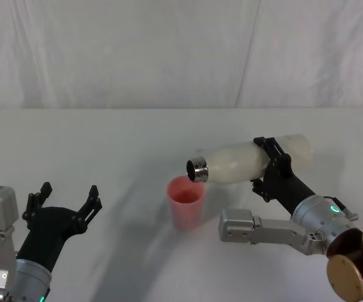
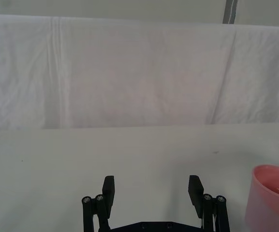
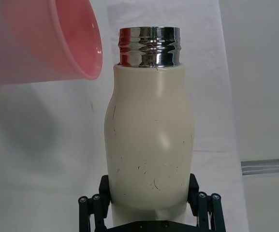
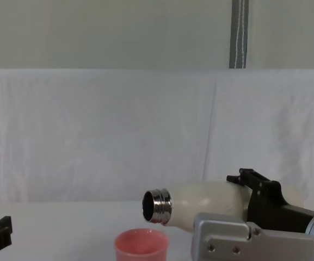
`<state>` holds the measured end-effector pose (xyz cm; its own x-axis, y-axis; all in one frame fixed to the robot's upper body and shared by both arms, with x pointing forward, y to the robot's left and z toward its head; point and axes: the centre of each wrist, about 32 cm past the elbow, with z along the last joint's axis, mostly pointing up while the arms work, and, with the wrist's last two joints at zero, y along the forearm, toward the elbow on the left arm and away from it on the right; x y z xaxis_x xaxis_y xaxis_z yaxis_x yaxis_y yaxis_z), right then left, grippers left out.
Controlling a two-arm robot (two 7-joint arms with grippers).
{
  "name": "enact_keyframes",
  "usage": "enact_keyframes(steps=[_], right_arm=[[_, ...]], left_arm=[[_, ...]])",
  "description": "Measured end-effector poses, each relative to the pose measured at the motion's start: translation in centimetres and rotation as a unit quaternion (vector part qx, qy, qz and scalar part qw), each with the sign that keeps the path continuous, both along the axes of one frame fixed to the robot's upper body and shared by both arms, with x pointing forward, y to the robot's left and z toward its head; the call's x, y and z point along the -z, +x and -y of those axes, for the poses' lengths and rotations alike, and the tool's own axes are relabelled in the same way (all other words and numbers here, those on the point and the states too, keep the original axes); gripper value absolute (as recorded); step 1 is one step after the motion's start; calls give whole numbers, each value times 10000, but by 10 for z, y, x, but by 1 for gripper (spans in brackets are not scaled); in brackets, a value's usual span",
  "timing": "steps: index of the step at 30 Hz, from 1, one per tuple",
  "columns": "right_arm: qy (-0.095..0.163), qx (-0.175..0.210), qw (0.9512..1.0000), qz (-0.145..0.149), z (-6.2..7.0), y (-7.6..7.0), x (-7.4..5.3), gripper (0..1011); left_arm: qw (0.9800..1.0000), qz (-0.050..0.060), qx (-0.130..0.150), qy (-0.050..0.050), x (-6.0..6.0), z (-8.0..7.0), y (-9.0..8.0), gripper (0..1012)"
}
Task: Grasp the thermos with one hand and pour water into the cup lid.
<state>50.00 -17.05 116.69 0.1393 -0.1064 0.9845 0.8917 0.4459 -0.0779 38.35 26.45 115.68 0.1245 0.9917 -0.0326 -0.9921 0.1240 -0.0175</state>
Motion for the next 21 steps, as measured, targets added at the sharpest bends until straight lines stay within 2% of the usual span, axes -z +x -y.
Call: enact_keyframes(steps=[21], right_arm=[[-233, -4, 9997, 112, 3, 2, -2, 951]], left_arm=[[10000, 0, 0, 0, 0, 0, 0, 1001]])
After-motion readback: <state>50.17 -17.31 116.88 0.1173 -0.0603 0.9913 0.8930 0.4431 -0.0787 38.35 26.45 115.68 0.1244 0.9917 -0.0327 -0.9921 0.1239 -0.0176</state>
